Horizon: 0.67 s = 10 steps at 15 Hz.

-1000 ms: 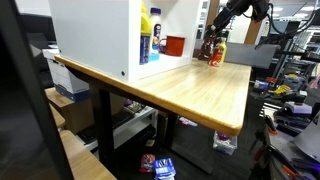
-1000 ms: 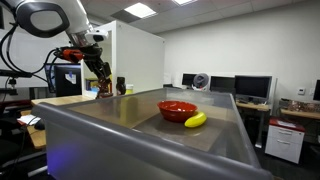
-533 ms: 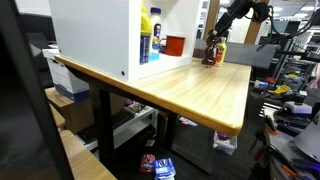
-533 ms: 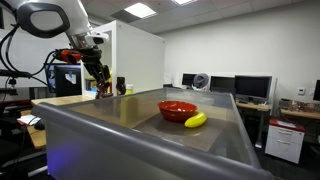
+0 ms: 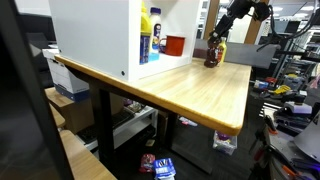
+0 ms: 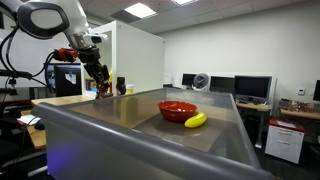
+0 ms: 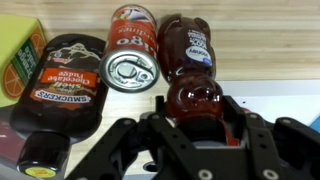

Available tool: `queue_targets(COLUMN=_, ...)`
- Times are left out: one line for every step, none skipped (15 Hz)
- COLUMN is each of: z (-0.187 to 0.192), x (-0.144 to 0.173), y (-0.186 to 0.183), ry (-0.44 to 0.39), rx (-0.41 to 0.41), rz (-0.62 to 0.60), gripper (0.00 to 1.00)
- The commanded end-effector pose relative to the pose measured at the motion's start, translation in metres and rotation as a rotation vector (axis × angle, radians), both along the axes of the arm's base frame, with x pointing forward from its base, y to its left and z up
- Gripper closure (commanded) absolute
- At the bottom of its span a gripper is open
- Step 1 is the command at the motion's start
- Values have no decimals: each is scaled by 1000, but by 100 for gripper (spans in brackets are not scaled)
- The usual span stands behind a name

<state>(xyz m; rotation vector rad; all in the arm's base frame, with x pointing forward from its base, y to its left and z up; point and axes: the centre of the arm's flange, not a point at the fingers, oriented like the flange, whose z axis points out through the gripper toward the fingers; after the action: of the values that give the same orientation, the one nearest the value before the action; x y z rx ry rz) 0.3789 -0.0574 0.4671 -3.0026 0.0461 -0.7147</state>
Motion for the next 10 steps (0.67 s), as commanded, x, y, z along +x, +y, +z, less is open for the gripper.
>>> queue_targets(z=8, x=2, y=-3, ry=28, rx=20, rz=-50, gripper=43)
queue_targets(z=6, x=2, y=-3, ry=35, rx=29, rz=-59, gripper=17)
queue_targets(z=6, x=1, y=-3, ry=39, rx=40, rz=-63, gripper=16)
queue_targets(z=6, x=1, y=-3, ry=39, rx=44, rz=-71, gripper=12)
queue_targets(z=9, x=1, y=-2, ry=27, rx=54, rz=-76, gripper=5)
queue_targets(z=9, x=1, y=-3, ry=20, rx=60, rz=-78, gripper=4)
queue_targets(z=11, x=1, y=-3, ry=15, rx=67, rz=-82, gripper=0)
queue_targets(z=13, x=0, y=-3, ry=9, rx=73, rz=-82, gripper=0)
queue_targets(z=16, x=-1, y=-2, ry=10, rx=82, rz=-83, gripper=0)
queue_targets(z=18, x=-2, y=-1, ry=6, rx=82, rz=-86, gripper=0)
